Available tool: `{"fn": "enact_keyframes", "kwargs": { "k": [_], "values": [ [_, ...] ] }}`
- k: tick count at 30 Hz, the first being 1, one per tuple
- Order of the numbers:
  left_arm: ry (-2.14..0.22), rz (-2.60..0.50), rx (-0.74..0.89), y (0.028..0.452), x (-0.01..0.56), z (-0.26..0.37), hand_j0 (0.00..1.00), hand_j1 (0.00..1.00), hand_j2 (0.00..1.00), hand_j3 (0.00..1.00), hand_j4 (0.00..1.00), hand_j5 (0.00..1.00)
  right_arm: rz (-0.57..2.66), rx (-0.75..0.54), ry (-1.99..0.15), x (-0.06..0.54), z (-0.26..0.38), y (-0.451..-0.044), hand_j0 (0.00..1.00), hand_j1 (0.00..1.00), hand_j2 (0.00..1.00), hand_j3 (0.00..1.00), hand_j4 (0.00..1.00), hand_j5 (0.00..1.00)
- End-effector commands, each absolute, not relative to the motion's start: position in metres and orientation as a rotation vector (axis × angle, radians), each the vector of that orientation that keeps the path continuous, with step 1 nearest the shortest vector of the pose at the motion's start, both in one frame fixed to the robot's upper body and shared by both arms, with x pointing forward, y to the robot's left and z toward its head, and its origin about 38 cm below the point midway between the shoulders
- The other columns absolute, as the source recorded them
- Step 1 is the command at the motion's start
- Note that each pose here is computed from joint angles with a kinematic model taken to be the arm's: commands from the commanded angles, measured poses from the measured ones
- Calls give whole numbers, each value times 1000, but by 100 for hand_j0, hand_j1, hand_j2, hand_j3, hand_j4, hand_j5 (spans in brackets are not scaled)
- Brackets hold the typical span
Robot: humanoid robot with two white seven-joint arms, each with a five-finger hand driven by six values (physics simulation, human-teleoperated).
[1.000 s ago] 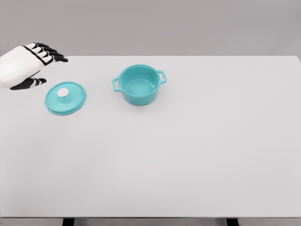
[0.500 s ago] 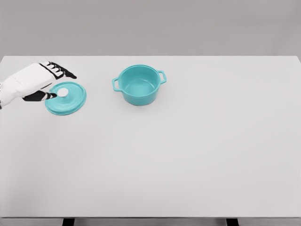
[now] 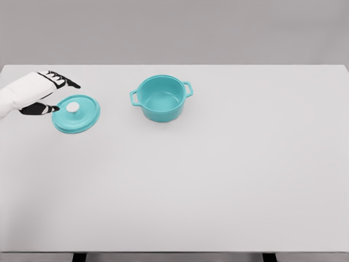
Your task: Cover the pot with left arm
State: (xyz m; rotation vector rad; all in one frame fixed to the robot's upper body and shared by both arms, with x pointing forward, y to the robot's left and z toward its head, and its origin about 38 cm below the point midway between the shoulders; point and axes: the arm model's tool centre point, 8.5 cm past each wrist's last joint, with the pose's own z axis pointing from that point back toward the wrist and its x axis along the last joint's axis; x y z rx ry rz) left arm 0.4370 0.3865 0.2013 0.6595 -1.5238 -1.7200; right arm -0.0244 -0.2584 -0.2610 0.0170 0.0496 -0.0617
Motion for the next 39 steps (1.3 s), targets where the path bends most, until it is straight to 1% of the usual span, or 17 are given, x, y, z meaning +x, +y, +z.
{"fn": "enact_keyframes", "kwargs": {
  "k": [1,8,19,27,32,39],
  "values": [
    [-1521,-1706,630,387,436,195,80,80,80,80,80,80,-62,17,49,-24,-261,-258,100,100,100,100,100,100],
    [-1470,-1748,554,377,435,171,81,81,81,81,81,81,-62,18,51,-25,-261,-258,100,100,100,100,100,100],
    [-1430,-1732,566,386,443,166,81,81,81,81,81,81,-62,17,49,-24,-261,-258,100,100,100,100,100,100],
    [-1420,-1758,577,382,454,172,83,83,83,83,83,83,-62,17,49,-24,-261,-258,100,100,100,100,100,100],
    [-1406,-1745,561,381,457,163,83,83,83,83,83,83,-62,18,51,-25,-261,-258,100,100,100,100,100,100],
    [-1385,-1720,548,382,462,153,80,80,80,80,80,80,-62,18,51,-25,-261,-258,100,100,100,100,100,100]
  ]
}}
